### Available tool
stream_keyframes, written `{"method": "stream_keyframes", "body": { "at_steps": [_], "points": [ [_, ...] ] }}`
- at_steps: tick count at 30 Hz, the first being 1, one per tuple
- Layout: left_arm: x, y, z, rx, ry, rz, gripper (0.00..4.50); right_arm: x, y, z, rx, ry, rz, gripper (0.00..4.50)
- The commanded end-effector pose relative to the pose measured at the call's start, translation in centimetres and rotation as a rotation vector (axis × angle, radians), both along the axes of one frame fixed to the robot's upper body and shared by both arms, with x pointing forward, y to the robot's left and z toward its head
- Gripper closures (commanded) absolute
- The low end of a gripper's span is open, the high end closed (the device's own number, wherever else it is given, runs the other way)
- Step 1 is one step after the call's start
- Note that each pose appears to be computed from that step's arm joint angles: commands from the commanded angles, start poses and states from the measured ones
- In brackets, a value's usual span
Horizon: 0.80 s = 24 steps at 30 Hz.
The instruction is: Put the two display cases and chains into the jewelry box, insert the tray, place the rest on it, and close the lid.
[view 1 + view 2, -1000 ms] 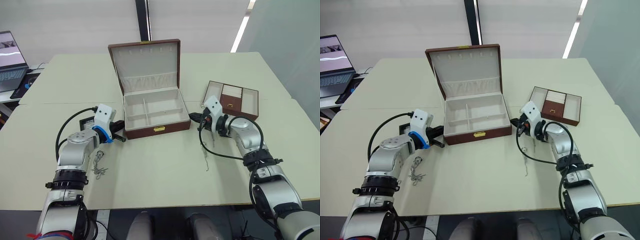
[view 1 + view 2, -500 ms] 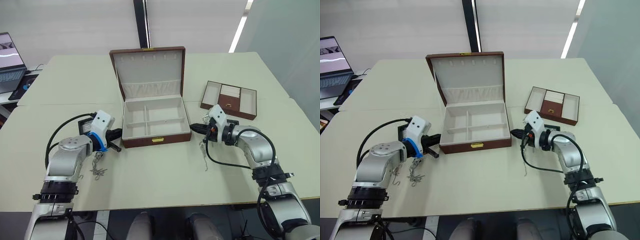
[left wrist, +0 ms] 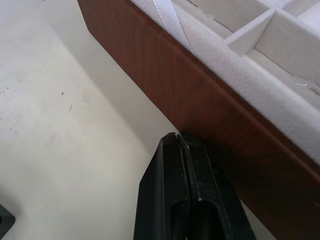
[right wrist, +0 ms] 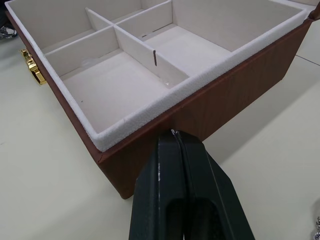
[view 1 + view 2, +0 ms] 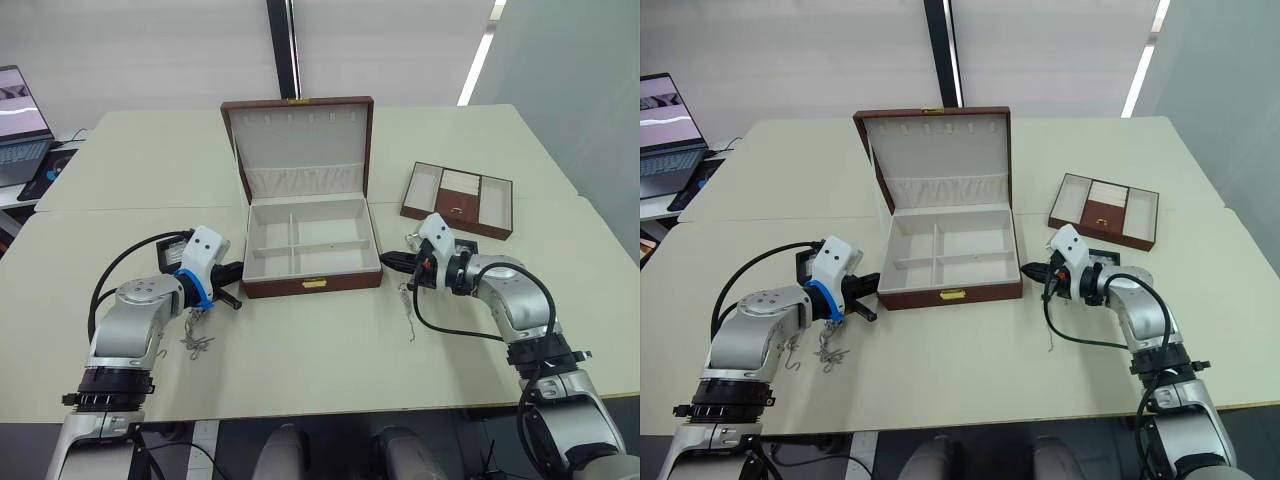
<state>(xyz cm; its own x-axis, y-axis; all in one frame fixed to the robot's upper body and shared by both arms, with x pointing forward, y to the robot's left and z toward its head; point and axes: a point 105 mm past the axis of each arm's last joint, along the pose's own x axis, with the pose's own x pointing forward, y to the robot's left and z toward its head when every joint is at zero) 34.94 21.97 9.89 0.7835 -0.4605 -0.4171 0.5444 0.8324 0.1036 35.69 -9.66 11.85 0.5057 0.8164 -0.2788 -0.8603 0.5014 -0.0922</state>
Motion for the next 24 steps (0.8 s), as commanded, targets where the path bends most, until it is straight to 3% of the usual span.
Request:
{"method": "stream_keyframes", "body": {
  "at_steps": [1, 9, 14, 15, 18, 24],
  "points": [
    [-0.3, -2.2, 0.1, -0.03, -0.011, -0.093, 4.5, -0.7, 1.6, 0.5, 0.036, -0.013, 0.08, 4.47],
    [0.7, 3.9, 2.9, -0.021, -0.131, 0.099, 4.5, 0.2, -2.2, 2.4, 0.122, -0.046, -0.042, 4.47],
    [-0.3, 9.0, 5.3, -0.023, -0.19, 0.206, 4.5, -0.1, -5.6, 3.9, 0.162, -0.06, -0.101, 4.47],
    [-0.8, 9.5, 5.9, -0.021, -0.193, 0.203, 4.33, -0.5, -6.4, 4.0, 0.151, -0.056, -0.099, 4.49],
    [-2.8, 11.5, 7.1, 0.002, -0.185, 0.204, 3.65, -1.8, -9.4, 4.1, 0.105, -0.037, -0.107, 3.91],
    [-7.0, 15.8, 6.7, 0.139, -0.098, 0.253, 1.83, -3.3, -14.9, 3.7, -0.046, -0.004, -0.173, 2.2]
  ]
}}
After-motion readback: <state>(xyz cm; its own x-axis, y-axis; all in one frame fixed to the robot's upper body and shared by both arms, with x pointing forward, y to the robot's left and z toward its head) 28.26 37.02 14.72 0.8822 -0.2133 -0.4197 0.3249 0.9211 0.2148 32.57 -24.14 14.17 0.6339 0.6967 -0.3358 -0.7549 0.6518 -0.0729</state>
